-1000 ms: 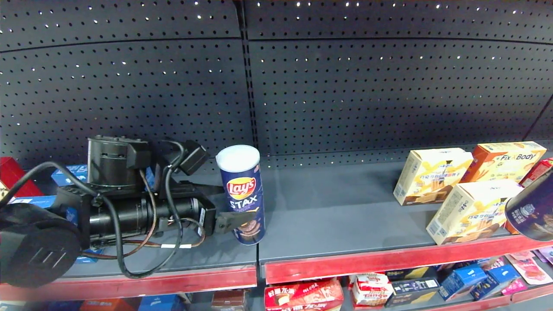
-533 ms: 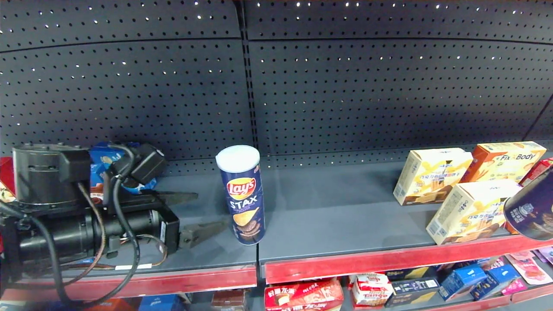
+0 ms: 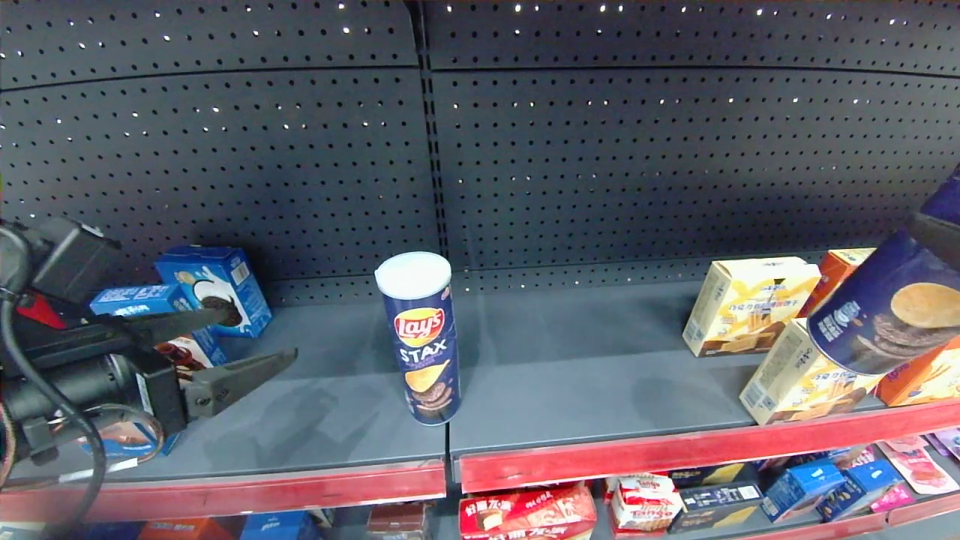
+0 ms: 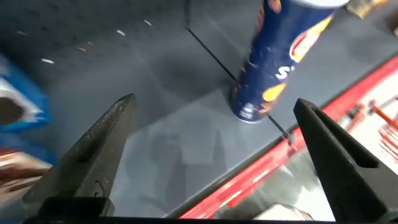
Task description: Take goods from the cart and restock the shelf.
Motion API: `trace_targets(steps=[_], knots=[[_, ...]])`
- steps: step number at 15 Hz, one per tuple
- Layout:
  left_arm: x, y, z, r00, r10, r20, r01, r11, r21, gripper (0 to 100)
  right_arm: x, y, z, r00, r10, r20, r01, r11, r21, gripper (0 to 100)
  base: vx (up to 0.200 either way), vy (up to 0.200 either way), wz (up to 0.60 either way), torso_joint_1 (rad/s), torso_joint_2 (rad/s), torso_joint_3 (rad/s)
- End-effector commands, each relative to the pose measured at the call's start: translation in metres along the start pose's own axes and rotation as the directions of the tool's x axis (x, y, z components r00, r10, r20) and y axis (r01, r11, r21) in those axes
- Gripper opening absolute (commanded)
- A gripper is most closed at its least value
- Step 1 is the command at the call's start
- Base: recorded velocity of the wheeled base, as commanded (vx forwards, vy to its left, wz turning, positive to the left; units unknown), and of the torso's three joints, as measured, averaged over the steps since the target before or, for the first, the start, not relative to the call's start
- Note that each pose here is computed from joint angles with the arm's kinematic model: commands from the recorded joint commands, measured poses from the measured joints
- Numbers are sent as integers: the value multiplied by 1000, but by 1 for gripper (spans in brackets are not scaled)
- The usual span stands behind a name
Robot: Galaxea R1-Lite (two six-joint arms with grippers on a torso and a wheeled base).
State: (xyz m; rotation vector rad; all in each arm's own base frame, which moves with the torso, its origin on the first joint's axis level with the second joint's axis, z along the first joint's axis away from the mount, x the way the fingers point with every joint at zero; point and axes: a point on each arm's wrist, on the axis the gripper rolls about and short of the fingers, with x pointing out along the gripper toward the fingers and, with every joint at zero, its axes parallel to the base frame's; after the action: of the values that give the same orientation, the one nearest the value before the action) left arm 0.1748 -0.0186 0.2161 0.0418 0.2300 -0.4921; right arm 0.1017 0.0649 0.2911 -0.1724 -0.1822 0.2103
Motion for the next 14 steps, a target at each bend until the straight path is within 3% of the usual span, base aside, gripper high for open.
trace_targets(steps=[1,7,11,14], knots=[[-14,-1,6,998,30,50,-31,999,16,100,27,21,7,997,69,-21,-68,997,26,0,0,0,0,0,0,0],[-26,-6,4,997,42,68,-44,999,23,100,55,64,-3,964,256,-77,-242,957,160,0,0,0,0,0,0,0],[-33,-9,3,997,44,57,-45,999,17,100,87,63,-18,900,428,-87,-409,895,176,0,0,0,0,0,0,0],[-33,-9,11,996,46,81,-48,998,28,100,128,66,-33,889,448,-97,-421,881,216,0,0,0,0,0,0,0]])
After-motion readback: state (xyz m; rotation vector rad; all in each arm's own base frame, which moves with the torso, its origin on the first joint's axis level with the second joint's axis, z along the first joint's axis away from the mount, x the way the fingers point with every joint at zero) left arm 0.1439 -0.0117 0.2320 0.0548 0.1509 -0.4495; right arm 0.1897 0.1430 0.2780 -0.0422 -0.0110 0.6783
